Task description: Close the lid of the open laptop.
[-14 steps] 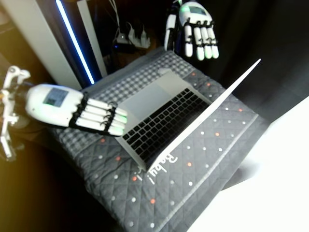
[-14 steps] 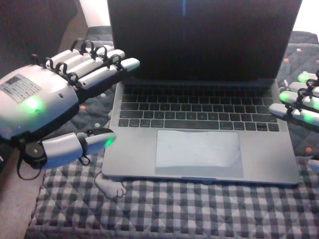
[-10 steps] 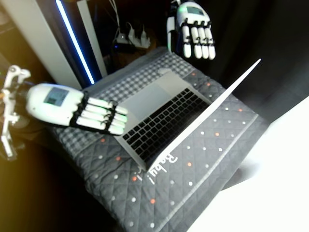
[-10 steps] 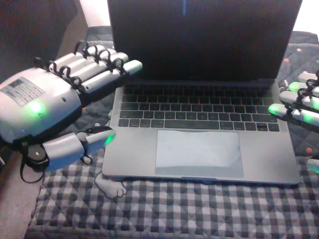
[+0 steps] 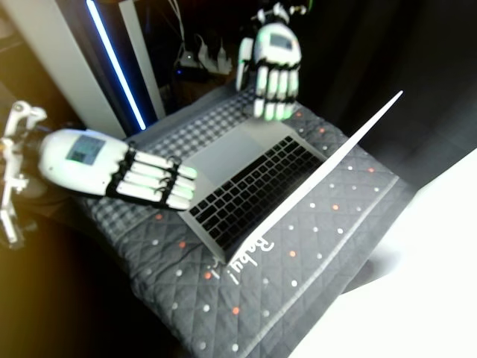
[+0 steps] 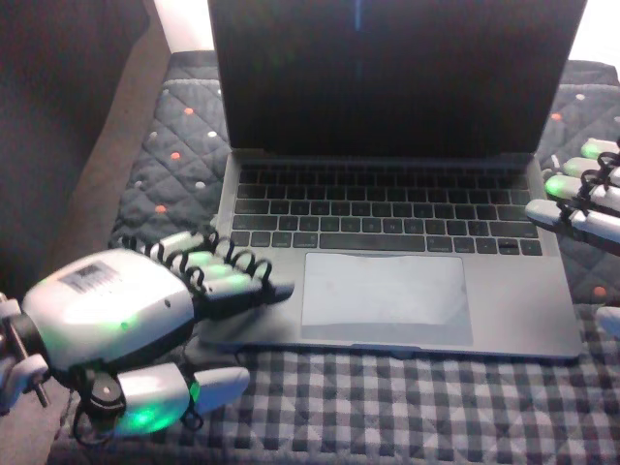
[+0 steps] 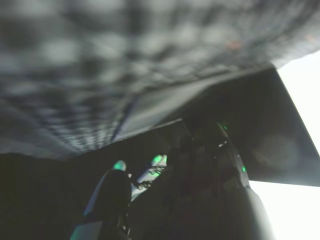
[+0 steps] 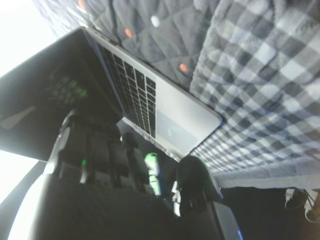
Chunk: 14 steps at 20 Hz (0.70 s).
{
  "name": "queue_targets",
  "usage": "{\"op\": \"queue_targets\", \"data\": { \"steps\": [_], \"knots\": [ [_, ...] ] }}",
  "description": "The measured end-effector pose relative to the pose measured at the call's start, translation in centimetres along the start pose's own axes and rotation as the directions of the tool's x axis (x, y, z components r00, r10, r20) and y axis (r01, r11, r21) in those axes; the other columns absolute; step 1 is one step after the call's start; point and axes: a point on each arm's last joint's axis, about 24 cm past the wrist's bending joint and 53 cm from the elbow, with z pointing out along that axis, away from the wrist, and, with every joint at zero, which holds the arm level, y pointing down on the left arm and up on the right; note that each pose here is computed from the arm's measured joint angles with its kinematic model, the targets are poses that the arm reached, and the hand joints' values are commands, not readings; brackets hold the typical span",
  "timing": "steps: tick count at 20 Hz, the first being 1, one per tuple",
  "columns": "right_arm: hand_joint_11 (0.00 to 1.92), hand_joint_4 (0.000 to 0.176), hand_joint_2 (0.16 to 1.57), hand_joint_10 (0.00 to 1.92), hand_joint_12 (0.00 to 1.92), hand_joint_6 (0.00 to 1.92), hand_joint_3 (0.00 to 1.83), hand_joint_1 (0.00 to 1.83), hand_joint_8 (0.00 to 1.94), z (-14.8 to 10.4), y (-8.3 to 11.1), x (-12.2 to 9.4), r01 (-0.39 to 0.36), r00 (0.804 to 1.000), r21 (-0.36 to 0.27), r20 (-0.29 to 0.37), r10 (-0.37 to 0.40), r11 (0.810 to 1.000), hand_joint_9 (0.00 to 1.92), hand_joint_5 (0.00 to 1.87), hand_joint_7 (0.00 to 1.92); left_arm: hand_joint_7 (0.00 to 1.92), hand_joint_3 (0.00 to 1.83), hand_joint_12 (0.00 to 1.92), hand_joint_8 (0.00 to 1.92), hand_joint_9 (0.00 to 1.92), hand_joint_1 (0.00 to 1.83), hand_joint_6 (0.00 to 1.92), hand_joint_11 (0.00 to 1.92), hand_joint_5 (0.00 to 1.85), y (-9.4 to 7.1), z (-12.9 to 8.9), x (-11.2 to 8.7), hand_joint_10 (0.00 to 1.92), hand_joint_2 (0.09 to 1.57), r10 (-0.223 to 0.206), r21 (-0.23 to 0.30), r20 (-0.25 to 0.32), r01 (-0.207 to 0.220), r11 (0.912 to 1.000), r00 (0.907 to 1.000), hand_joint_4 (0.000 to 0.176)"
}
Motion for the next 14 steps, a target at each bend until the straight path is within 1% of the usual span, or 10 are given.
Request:
{"op": "queue_targets", "data": {
  "steps": [2,3,4,7,8,9,11,12,13,14],
  "knots": [
    [0.00,0.026,1.45,0.00,0.00,0.00,0.00,0.00,0.00,0.0,0.0,0.0,0.000,1.000,0.000,0.000,0.000,1.000,0.00,0.00,0.00,0.34,0.00,0.97,0.01,0.13,0.29,0.01,0.00,0.29,0.1,0.1,0.6,0.52,1.44,-0.014,-0.003,-0.010,0.014,0.9999,0.9998,0.000],
    [0.00,0.016,1.47,0.00,0.00,0.00,0.01,0.01,0.00,0.0,0.0,0.0,0.000,1.000,0.000,0.000,0.000,1.000,0.00,0.00,0.00,0.33,0.00,0.79,0.01,0.12,0.25,0.01,0.00,0.27,0.0,0.2,0.7,0.51,1.44,-0.017,0.000,-0.010,0.017,0.9998,0.9998,0.001],
    [0.00,0.042,1.46,0.00,0.00,0.00,0.01,0.01,0.00,0.0,0.0,0.0,0.000,1.000,0.000,0.000,0.000,1.000,0.00,0.00,0.00,0.34,0.00,0.73,0.01,0.13,0.26,0.01,0.00,0.28,0.0,0.2,0.8,0.51,1.43,-0.027,0.001,-0.010,0.027,0.9996,0.9996,0.000],
    [0.00,0.024,1.45,0.00,0.00,0.00,0.00,0.02,0.00,0.0,0.0,0.0,-0.001,1.000,-0.001,0.002,0.001,1.000,0.00,0.00,0.00,0.32,0.00,0.72,0.00,0.12,0.21,0.00,0.00,0.26,0.4,0.3,0.9,0.49,1.41,-0.060,0.006,-0.003,0.060,0.9982,0.9982,0.022],
    [0.00,0.055,1.43,0.00,0.00,0.00,0.00,0.01,0.00,0.0,0.2,-0.2,-0.012,1.000,-0.005,0.009,0.012,1.000,0.00,0.00,0.00,0.32,0.00,0.72,0.00,0.12,0.22,0.00,0.00,0.27,0.4,0.3,0.9,0.49,1.40,-0.063,0.006,-0.002,0.063,0.9980,0.9980,0.026],
    [0.00,0.118,1.41,0.00,0.00,0.00,0.00,0.12,0.00,0.0,0.3,-0.5,-0.016,1.000,-0.009,0.019,0.017,1.000,0.00,0.00,0.00,0.31,0.00,0.72,0.00,0.12,0.26,0.01,0.00,0.28,0.4,0.3,0.9,0.48,1.40,-0.064,0.006,-0.002,0.064,0.9979,0.9980,0.017],
    [0.00,0.150,1.42,0.00,0.00,0.00,0.00,0.13,0.00,-0.2,0.7,-1.8,-0.024,0.997,-0.029,0.071,0.026,0.999,0.00,0.00,0.00,0.31,0.00,0.69,0.00,0.11,0.23,0.00,0.00,0.27,0.3,0.3,0.9,0.48,1.41,-0.065,0.007,-0.002,0.065,0.9978,0.9979,0.017],
    [0.00,0.085,1.41,0.00,0.00,0.00,0.00,0.12,0.00,-0.4,0.8,-2.7,-0.015,0.995,-0.039,0.098,0.019,0.999,0.00,0.00,0.00,0.31,0.00,0.70,0.01,0.11,0.25,0.01,0.00,0.28,0.3,0.3,0.9,0.48,1.41,-0.065,0.007,-0.002,0.065,0.9978,0.9979,0.010],
    [0.00,0.067,1.41,0.00,0.00,0.00,0.00,0.26,0.00,-0.5,0.9,-3.3,-0.013,0.993,-0.044,0.119,0.018,0.999,0.00,0.00,0.00,0.33,0.00,0.75,0.01,0.12,0.27,0.01,0.00,0.29,0.3,0.3,0.9,0.48,1.40,-0.065,0.007,-0.003,0.065,0.9979,0.9979,0.002],
    [0.00,0.075,1.40,0.00,0.00,0.00,0.00,0.32,0.00,-0.2,1.2,-4.5,-0.016,0.988,-0.055,0.155,0.024,0.998,0.00,0.00,0.00,0.33,0.00,0.78,0.01,0.13,0.28,0.01,0.00,0.30,0.3,0.3,1.0,0.47,1.40,-0.065,0.006,-0.003,0.065,0.9979,0.9979,0.000]
  ]
}}
